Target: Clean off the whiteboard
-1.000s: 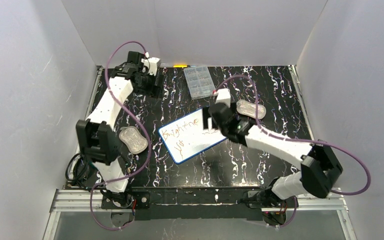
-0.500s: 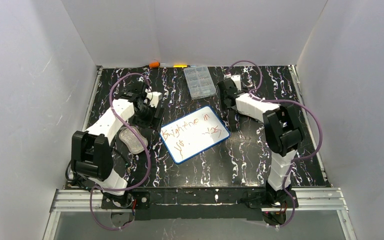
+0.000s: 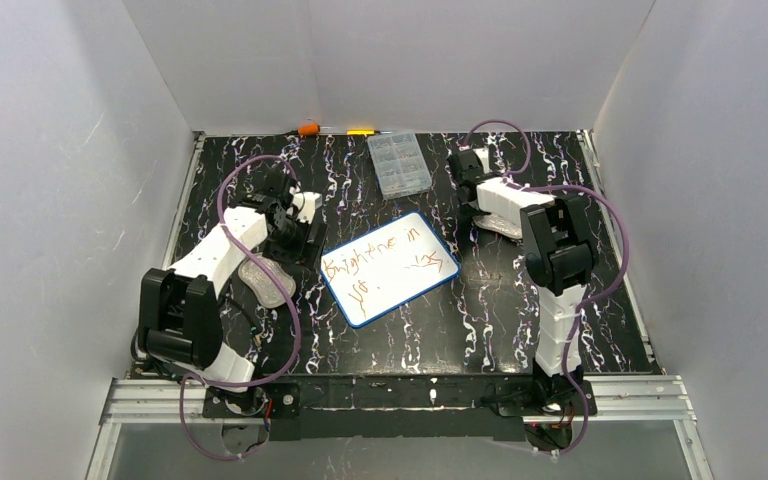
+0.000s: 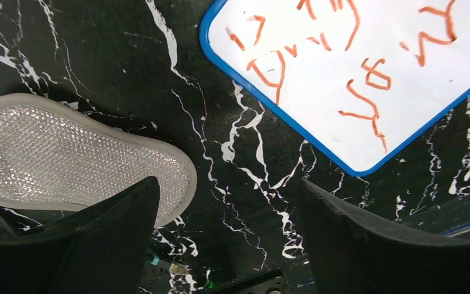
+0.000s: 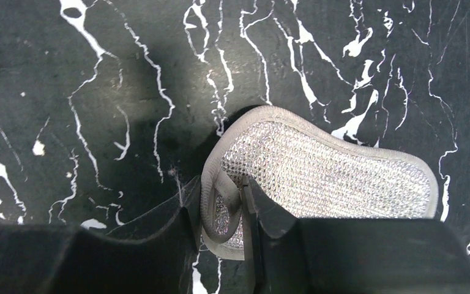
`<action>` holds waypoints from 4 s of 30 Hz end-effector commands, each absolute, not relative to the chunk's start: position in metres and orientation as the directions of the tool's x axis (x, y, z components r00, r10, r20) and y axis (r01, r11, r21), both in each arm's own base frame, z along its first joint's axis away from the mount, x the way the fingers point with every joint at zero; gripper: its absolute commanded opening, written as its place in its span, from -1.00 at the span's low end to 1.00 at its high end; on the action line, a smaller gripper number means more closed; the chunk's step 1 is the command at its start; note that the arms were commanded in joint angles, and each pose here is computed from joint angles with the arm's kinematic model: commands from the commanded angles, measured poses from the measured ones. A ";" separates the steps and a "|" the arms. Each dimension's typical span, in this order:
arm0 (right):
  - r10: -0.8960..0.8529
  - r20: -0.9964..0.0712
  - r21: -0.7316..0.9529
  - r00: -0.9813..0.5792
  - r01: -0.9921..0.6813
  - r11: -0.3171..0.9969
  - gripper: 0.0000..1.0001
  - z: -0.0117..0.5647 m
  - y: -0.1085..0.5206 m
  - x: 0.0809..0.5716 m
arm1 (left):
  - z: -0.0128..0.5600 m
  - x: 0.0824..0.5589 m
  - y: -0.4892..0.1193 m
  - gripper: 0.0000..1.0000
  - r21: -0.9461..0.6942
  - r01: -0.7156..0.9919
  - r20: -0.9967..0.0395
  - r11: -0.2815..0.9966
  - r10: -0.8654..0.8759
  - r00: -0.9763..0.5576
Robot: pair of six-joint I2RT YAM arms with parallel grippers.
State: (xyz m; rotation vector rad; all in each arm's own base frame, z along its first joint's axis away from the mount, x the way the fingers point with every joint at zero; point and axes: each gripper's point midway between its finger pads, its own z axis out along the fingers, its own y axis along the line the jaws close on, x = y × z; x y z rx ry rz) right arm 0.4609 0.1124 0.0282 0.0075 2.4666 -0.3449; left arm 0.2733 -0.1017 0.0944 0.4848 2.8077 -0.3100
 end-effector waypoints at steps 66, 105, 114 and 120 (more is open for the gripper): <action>-0.077 -0.619 0.144 -0.781 -0.210 0.967 -0.97 0.082 0.234 0.328 | 0.054 0.272 -0.159 -0.25 -0.193 0.417 -0.201 0.888 0.380 -0.903; 0.157 -0.487 0.485 -0.859 -0.116 0.867 -0.97 0.057 0.220 0.342 | 0.002 0.283 -0.148 -1.00 -0.123 0.440 -0.070 0.889 0.435 -0.898; 0.167 -0.401 0.538 -0.901 -0.083 0.839 -0.97 0.012 0.255 0.323 | 0.003 0.286 -0.149 -1.00 -0.128 0.443 -0.071 0.888 0.437 -0.897; 0.111 -0.397 0.601 -0.911 -0.166 0.782 -0.97 0.014 0.338 0.308 | 0.001 0.287 -0.151 -1.00 -0.136 0.442 -0.061 0.887 0.438 -0.897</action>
